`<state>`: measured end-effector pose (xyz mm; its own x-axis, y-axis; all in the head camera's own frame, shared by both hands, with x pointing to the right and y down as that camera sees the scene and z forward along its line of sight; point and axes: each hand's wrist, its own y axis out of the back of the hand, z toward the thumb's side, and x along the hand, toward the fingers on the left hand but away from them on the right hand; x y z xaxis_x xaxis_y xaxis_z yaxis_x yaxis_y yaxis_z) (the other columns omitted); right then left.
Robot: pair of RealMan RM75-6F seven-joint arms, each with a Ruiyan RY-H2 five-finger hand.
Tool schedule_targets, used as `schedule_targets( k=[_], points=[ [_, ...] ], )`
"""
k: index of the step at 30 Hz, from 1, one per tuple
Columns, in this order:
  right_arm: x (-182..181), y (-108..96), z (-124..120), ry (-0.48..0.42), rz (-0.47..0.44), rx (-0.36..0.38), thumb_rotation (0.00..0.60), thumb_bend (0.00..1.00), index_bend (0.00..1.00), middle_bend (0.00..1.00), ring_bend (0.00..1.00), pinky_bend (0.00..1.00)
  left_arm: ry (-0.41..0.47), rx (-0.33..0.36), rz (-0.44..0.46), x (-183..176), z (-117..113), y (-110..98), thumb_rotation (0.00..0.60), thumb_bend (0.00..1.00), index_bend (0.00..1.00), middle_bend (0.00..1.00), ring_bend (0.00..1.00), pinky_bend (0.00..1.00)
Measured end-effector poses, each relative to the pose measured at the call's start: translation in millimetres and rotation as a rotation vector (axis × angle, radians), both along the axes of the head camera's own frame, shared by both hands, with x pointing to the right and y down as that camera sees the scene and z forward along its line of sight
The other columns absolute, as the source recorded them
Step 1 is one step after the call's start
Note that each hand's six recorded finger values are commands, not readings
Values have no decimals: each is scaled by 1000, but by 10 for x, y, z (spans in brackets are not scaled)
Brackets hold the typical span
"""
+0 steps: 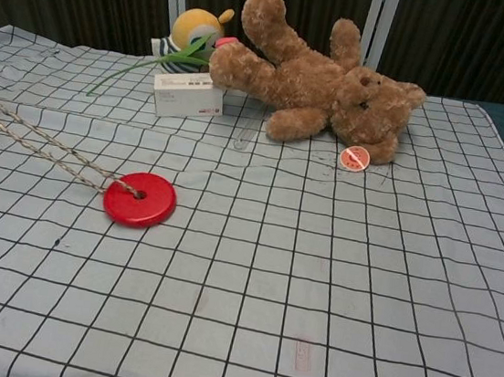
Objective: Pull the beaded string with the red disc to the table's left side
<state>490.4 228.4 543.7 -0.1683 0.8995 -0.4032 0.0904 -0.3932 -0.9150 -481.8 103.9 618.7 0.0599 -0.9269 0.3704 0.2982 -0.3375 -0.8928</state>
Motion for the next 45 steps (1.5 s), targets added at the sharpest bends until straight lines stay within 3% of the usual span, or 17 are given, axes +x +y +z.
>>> schedule_targets(
  k=[8,17,24,32,33,34,36,37,41,45],
  points=[
    [-42,-9,-7,4,-11,2,600,29,0,0,0,0,-132,63,-120,-659,-327,-136,600,821,911,209,0,113],
    [-57,-6,2,2,-16,-3,600,29,0,0,0,0,-233,159,-232,-999,-617,-203,600,839,914,236,0,111],
    [-64,-4,23,-1,-19,-8,600,29,0,0,0,0,-205,174,-202,-864,-637,-198,600,836,909,249,10,121],
    [-64,4,42,-13,-15,-8,600,29,0,0,0,0,48,181,3,170,-324,-138,600,789,871,270,53,141],
    [-56,6,41,-13,-13,-8,600,29,0,0,0,0,70,174,5,238,-269,-117,600,737,736,215,37,116],
    [-43,8,39,-12,-10,-8,600,29,0,0,0,0,91,163,2,287,-216,-93,600,631,476,130,20,72],
    [-21,9,36,-10,-4,-7,600,29,0,0,0,0,119,116,-15,319,-109,-46,600,403,53,7,0,6],
    [-7,9,36,-10,-1,-8,600,29,0,0,0,0,120,90,-23,307,-73,-36,600,324,0,0,0,0],
    [13,10,56,-11,4,-13,600,29,0,0,0,0,99,-23,-67,196,30,8,600,295,0,0,0,0],
    [-4,8,68,-17,-2,-13,600,29,0,0,0,0,98,-16,-107,64,-84,48,600,332,0,0,0,0]
  ],
)
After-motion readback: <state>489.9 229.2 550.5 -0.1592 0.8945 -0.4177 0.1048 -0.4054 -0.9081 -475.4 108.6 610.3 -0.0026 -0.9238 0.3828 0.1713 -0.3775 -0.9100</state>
